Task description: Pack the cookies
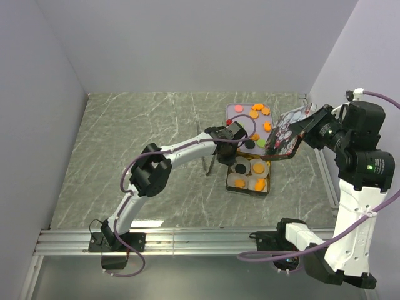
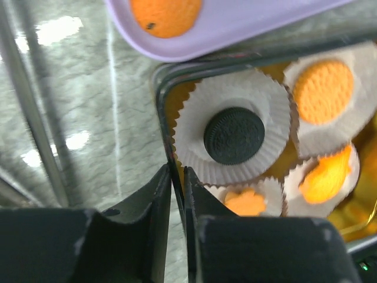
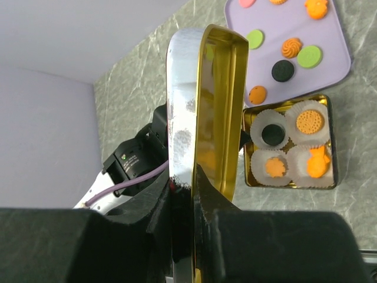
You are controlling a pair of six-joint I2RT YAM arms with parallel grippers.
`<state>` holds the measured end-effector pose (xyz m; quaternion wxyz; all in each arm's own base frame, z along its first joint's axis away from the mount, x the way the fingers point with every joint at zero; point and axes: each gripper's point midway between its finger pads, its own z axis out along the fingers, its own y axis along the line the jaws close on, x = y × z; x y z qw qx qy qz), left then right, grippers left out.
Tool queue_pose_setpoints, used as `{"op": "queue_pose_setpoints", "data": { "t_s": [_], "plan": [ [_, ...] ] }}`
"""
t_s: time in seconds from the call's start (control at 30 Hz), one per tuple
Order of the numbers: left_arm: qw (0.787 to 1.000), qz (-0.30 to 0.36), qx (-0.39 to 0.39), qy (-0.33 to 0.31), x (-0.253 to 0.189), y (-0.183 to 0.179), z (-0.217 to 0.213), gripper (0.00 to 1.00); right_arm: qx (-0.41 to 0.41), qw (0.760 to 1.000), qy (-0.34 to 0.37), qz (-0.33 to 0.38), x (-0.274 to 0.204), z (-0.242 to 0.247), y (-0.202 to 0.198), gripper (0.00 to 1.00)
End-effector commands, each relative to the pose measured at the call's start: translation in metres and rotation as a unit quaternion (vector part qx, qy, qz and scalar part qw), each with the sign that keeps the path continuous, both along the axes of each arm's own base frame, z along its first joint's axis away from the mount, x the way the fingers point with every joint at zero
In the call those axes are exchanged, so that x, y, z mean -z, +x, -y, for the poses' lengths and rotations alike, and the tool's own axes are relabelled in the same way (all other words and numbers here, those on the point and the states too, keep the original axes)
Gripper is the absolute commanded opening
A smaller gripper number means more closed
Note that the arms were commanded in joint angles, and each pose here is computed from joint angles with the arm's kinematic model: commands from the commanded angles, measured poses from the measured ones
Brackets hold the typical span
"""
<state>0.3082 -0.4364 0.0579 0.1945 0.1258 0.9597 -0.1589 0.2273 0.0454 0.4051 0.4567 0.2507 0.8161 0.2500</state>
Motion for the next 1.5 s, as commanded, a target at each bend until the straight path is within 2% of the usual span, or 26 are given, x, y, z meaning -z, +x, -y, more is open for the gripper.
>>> {"op": "queue_pose_setpoints", "data": {
  "t_s": [0.0, 0.2, 0.33, 0.57, 0.93, 1.1, 1.2, 1.23, 1.3, 1.33, 1.4, 1.47],
  "plan": [
    [0.998, 0.018, -0.017, 0.054, -0.006, 0.003, -0.026, 0.16, -0.012, 0.999, -0.005, 0.037, -0.014, -0.001, 0.008, 0.10],
    [0.993, 0.019, -0.050, 0.104, 0.002, 0.000, -0.060, 0.09, -0.021, 0.999, 0.005, 0.034, -0.011, -0.006, 0.009, 0.09],
    [0.989, 0.018, -0.078, 0.125, 0.004, 0.000, -0.079, 0.00, -0.029, 0.999, 0.013, 0.031, -0.010, -0.009, 0.012, 0.09],
    [0.979, 0.020, -0.132, 0.154, -0.003, 0.004, -0.128, 0.01, -0.044, 0.998, 0.022, 0.029, -0.010, -0.016, 0.015, 0.09],
    [0.958, 0.016, -0.236, 0.160, -0.013, 0.019, -0.220, 0.01, -0.100, 0.992, 0.069, 0.017, -0.001, -0.042, 0.019, 0.09],
    [0.959, 0.019, -0.242, 0.147, -0.019, 0.021, -0.233, 0.01, -0.163, 0.982, 0.092, 0.022, -0.005, -0.066, 0.021, 0.09],
    [0.965, 0.024, -0.227, 0.129, -0.025, 0.024, -0.223, 0.17, -0.196, 0.972, 0.124, 0.020, 0.001, -0.080, 0.026, 0.09],
    [0.966, 0.026, -0.225, 0.122, -0.029, 0.026, -0.221, 0.31, -0.213, 0.965, 0.154, 0.001, 0.011, -0.088, 0.023, 0.09],
    [0.968, 0.040, -0.224, 0.109, -0.043, 0.029, -0.219, 0.46, -0.228, 0.958, 0.172, 0.016, 0.011, -0.095, 0.027, 0.09],
    [0.966, 0.048, -0.228, 0.109, -0.049, 0.031, -0.221, 0.56, -0.232, 0.953, 0.195, -0.003, 0.024, -0.100, 0.025, 0.09],
    [0.964, 0.067, -0.235, 0.101, -0.070, 0.033, -0.226, 0.64, -0.238, 0.948, 0.209, 0.016, 0.024, -0.103, 0.030, 0.10],
    [0.961, 0.090, -0.248, 0.087, -0.093, 0.034, -0.234, 0.69, -0.257, 0.936, 0.240, -0.011, 0.042, -0.118, 0.028, 0.10]
  ]
}}
